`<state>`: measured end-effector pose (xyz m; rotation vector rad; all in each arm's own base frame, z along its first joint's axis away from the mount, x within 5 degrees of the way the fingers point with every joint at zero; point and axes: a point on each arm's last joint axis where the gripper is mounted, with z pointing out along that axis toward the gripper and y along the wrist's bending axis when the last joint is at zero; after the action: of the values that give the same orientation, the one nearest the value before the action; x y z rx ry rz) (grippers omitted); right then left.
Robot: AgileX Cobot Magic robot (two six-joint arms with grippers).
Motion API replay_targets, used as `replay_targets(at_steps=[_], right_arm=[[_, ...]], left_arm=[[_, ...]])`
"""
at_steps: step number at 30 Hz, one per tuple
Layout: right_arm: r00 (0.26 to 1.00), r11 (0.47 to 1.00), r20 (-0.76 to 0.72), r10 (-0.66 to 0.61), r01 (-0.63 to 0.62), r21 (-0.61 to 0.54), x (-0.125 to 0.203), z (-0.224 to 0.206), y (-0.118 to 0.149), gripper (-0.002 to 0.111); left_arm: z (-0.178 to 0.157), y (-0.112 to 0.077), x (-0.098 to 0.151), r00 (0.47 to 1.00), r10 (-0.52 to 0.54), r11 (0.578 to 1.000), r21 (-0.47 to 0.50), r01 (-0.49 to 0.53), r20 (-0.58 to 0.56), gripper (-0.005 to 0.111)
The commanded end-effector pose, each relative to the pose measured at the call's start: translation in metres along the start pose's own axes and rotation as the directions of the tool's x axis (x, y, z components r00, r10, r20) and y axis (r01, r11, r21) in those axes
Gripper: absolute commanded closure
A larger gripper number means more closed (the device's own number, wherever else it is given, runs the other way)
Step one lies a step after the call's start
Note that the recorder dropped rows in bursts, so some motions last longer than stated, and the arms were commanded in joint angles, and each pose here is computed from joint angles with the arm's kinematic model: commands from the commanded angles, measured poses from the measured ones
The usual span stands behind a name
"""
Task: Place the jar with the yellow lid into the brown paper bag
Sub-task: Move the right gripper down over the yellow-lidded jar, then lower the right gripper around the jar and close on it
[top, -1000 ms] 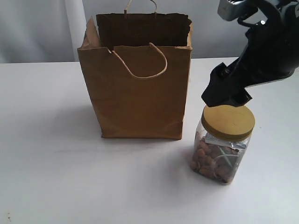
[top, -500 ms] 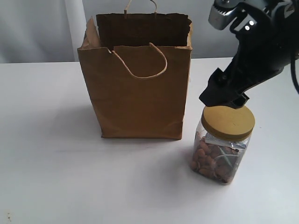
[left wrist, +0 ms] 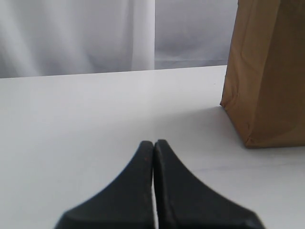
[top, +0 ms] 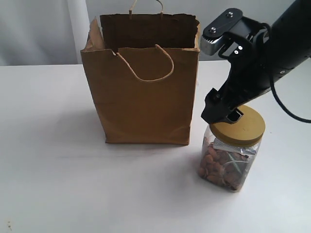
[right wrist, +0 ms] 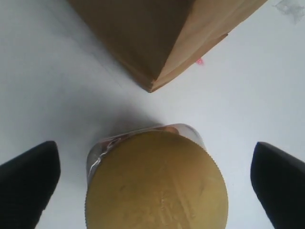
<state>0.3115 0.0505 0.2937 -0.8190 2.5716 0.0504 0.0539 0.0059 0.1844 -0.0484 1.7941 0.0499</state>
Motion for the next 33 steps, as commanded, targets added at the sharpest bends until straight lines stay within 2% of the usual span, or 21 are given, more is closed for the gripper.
replay_targets(at_steps=[1,7,19,25,30,33], right_arm=[[0.999,1.000,-0.039,0.003,-0.004,-0.012,0.002,0.014,-0.001,0.003],[0.995,0.999,-0.102,0.005,-0.009,-0.045,0.005,0.024,-0.001,0.003],[0.988,1.000,-0.152,0.016,-0.018,-0.008,0.010,0.023,-0.004,0.003],[0.976,0.997,-0.215,0.038,-0.050,-0.055,0.014,0.038,-0.001,0.003],[0.974,0.998,-0.224,0.046,-0.056,-0.040,0.015,0.038,-0.003,0.003],[0.970,0.998,-0.242,0.037,-0.047,-0.036,0.017,0.038,-0.003,0.009]], left_arm=[[0.000,-0.001,-0.001,1.000,-0.006,1.000,0.008,0.006,0.008,0.106],[0.000,-0.001,-0.001,1.000,-0.006,1.000,0.008,0.006,0.008,0.106],[0.000,-0.001,-0.001,1.000,-0.006,1.000,0.008,0.006,0.008,0.106],[0.000,-0.001,-0.001,1.000,-0.006,1.000,0.008,0.006,0.008,0.106],[0.000,-0.001,-0.001,1.000,-0.006,1.000,0.008,0.006,0.008,0.106],[0.000,-0.001,-0.001,1.000,-0.006,1.000,0.008,0.006,0.008,0.106]])
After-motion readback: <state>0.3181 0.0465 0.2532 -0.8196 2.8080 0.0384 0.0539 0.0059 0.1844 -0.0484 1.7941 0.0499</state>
